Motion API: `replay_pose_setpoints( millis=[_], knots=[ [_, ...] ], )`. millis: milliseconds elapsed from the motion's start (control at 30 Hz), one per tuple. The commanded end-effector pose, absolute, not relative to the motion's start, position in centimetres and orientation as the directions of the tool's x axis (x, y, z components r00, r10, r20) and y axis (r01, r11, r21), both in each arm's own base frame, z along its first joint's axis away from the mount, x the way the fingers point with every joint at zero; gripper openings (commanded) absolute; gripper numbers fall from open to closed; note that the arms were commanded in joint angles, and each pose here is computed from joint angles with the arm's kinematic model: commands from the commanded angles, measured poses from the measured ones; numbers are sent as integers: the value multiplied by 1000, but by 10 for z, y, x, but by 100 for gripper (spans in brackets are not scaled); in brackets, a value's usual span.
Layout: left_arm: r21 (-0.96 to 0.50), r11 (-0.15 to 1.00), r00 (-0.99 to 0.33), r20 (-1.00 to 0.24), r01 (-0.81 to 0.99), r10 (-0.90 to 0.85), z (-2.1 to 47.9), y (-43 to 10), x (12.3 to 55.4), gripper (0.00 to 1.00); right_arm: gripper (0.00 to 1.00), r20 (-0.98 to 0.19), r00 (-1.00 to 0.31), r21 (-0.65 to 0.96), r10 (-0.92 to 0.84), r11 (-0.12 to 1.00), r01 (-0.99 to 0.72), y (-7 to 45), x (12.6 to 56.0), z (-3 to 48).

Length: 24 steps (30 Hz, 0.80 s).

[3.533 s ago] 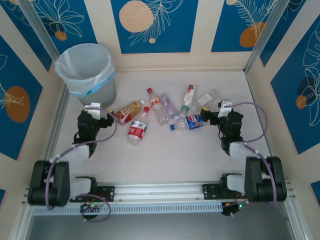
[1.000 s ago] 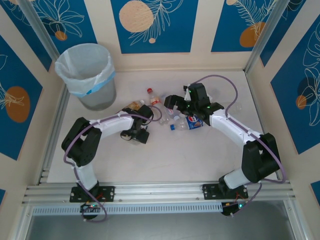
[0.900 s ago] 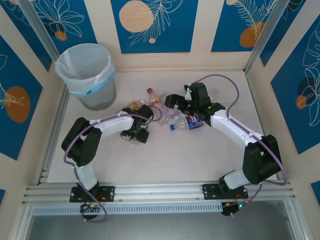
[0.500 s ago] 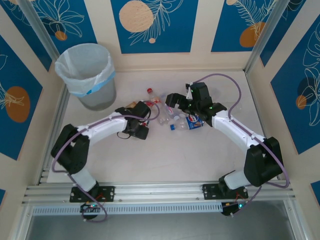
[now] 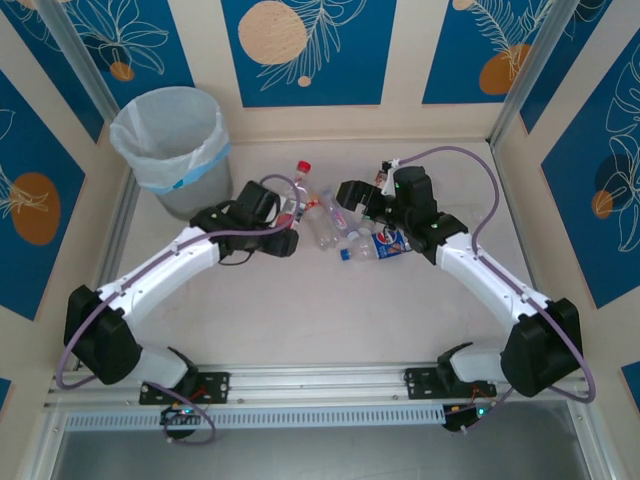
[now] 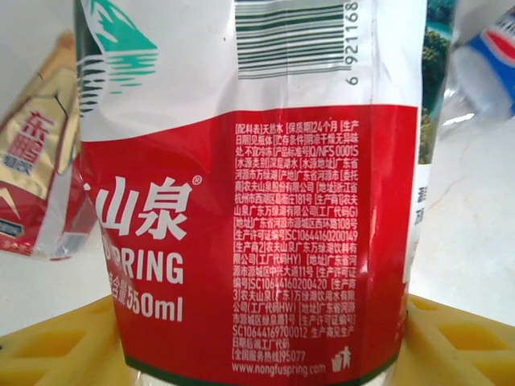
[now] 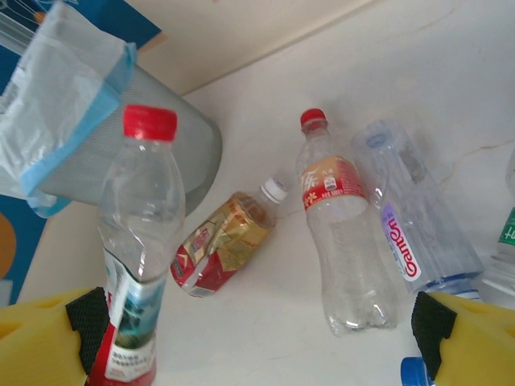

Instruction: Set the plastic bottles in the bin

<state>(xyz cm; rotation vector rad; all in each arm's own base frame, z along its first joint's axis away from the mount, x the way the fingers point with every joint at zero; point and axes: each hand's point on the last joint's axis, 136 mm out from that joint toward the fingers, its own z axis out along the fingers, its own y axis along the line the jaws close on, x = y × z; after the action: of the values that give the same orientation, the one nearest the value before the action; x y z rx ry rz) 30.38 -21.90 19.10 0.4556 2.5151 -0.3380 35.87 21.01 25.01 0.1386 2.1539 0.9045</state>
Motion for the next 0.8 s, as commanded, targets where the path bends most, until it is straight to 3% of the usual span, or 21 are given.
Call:
replay_pose_setpoints(
  millis=[0,100,233,567,767],
  knots=[
    [-220,885,-758,-621,410,197,237,-221,308,69,100,-647,-641,663,413,720,-205,205,358,269],
    [-258,883,-738,-661,392,135,263,-214,320,69,100,-652,-631,667,421,714,-213,204,356,271],
    [-204,913,-664,-742,355,92,299,-190,338,70,100,-647,-628,678,432,704,-214,204,355,269],
    [-191,976,-453,-883,101,-125,382,-78,401,74,100,-634,-642,688,431,694,-214,208,357,265],
    [-130,991,-420,-899,-23,-127,391,-23,451,73,100,-626,-655,689,423,693,-212,210,356,263]
  ],
)
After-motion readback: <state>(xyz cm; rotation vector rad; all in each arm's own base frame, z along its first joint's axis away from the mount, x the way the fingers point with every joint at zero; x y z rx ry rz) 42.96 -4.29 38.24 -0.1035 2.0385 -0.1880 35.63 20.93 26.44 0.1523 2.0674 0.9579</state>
